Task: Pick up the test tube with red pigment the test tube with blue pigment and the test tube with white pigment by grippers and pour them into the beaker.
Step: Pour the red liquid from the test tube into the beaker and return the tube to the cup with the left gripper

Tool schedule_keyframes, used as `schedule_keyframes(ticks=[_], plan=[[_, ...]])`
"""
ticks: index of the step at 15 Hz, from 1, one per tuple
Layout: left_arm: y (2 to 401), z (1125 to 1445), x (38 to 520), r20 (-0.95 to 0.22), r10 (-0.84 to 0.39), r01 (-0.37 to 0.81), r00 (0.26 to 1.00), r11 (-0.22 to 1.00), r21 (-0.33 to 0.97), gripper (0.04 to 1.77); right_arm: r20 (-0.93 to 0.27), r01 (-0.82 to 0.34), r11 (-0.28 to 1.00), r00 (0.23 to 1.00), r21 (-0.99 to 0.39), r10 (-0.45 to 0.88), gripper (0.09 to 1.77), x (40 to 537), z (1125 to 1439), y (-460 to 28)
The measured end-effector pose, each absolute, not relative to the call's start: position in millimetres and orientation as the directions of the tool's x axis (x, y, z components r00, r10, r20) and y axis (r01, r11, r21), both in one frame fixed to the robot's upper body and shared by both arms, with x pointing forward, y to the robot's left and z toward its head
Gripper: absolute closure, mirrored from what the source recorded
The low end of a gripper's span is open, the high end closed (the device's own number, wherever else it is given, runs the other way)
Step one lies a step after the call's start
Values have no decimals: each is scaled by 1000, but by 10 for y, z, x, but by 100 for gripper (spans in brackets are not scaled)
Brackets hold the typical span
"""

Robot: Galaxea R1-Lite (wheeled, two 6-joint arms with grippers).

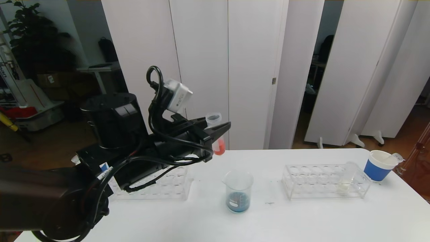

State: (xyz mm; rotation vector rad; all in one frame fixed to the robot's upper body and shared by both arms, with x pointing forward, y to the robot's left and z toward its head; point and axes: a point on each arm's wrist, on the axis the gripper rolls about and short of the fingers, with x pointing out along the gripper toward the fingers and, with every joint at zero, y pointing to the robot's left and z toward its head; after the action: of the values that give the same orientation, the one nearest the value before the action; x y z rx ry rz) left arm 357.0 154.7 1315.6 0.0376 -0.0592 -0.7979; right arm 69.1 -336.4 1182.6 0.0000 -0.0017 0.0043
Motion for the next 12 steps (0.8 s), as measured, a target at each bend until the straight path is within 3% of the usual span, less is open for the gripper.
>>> schedule_keyframes(ticks=[8,12], plan=[[1361,12796,3901,124,-704,623,699,686,376,122,2,-4,1000,1000,0,4,11,691,11826,-3364],[1365,12664,3983,157,-694,570,703,681,459,122,2,-4,1000,1000,0,4,11,691,11826,-3364]])
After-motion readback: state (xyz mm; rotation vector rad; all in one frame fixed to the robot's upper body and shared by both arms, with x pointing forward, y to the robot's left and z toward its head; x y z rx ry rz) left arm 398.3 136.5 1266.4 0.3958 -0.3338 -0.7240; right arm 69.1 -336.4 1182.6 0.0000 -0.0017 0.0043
